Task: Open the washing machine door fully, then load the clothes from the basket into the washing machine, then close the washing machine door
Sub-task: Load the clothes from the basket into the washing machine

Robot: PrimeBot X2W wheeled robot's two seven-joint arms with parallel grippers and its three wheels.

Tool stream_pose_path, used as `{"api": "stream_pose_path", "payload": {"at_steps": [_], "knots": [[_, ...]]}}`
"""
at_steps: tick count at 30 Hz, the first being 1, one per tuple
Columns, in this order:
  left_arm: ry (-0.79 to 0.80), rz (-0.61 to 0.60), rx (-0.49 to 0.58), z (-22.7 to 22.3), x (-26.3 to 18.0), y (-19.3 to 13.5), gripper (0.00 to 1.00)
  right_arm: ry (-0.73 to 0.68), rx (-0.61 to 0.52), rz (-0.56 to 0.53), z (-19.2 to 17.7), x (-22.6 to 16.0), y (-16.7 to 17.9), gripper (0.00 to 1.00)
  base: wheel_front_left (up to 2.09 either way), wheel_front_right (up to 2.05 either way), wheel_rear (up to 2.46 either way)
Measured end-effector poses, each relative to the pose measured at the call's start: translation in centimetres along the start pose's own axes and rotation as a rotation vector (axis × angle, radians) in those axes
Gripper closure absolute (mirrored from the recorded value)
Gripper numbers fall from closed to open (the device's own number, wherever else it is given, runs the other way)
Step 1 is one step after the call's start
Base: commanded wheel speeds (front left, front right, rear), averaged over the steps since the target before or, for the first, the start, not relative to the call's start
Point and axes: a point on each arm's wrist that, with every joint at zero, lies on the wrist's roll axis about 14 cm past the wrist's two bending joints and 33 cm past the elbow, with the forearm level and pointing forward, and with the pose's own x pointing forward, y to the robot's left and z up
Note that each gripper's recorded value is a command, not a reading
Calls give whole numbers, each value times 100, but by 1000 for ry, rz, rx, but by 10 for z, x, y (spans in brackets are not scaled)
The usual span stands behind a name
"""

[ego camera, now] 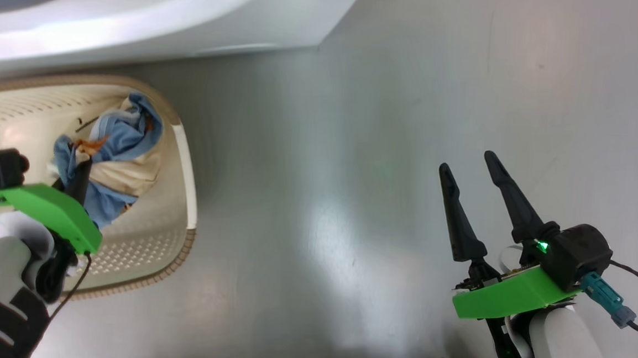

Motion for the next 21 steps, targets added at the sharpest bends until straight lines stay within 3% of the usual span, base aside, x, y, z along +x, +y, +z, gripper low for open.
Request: {"api": "stream_pose_path", "payload": {"at_steps": [8, 21], "knots": [[-190, 0, 29, 54, -45, -3, 100, -69, -12, 40, 32, -5, 17, 0, 0, 0, 0], [-483, 22, 46, 88, -141, -20, 100, -134, -18, 106, 66, -38, 47, 0, 0, 0, 0]]}}
